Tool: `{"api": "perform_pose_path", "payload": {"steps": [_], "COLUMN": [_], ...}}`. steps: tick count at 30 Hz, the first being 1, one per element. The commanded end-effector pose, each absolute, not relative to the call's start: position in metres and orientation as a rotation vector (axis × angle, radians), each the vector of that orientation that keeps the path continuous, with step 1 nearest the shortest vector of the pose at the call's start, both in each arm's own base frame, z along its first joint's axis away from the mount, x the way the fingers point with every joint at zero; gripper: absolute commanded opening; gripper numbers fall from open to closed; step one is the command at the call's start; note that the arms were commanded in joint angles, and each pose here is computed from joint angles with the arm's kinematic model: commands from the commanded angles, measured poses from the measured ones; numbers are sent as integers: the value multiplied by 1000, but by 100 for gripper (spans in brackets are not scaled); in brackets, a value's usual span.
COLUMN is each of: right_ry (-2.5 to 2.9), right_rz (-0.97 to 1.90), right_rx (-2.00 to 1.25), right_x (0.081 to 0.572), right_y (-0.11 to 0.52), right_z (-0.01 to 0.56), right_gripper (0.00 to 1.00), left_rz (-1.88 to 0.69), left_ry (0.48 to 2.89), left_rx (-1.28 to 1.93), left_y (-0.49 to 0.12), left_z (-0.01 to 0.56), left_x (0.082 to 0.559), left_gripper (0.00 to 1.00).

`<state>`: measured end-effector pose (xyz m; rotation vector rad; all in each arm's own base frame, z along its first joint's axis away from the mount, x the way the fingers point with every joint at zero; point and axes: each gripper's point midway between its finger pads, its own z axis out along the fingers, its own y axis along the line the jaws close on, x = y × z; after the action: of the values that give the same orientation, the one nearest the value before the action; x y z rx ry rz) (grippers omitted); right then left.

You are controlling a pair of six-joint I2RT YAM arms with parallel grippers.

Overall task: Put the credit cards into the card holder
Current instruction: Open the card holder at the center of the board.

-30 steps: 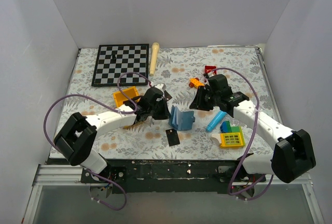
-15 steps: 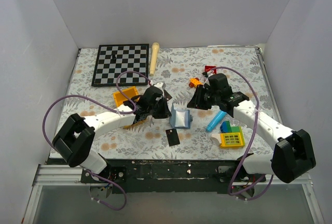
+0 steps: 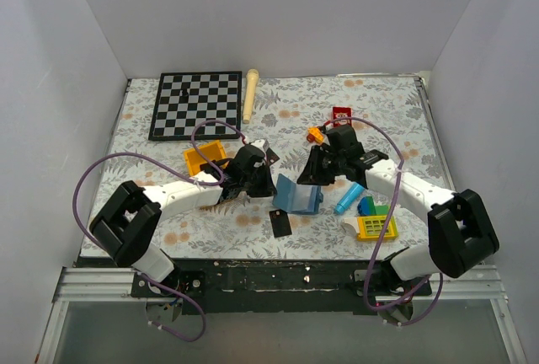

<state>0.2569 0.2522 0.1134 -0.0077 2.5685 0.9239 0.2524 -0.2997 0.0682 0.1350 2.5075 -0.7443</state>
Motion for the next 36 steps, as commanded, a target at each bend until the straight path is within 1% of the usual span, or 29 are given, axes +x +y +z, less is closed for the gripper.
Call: {"api": "perform_pose_path", "payload": {"steps": [1,19,36], "right_ry": [2580,2621,2639], "right_rz": [921,839,813], "right_rx": [30,155,174], "right_x": [257,239,234], "right_y": [255,233,228], "right_z": [109,89,80], "right_gripper": [27,28,28], "left_rz": [-741,-683,-663], "left_ry": [2494,2551,2574], "left_rx": [133,80,68], "left_y": [-299,-290,-286], "left_z": [71,49,40], "left_x": [253,249,246], "left_gripper": [0,0,0]}}
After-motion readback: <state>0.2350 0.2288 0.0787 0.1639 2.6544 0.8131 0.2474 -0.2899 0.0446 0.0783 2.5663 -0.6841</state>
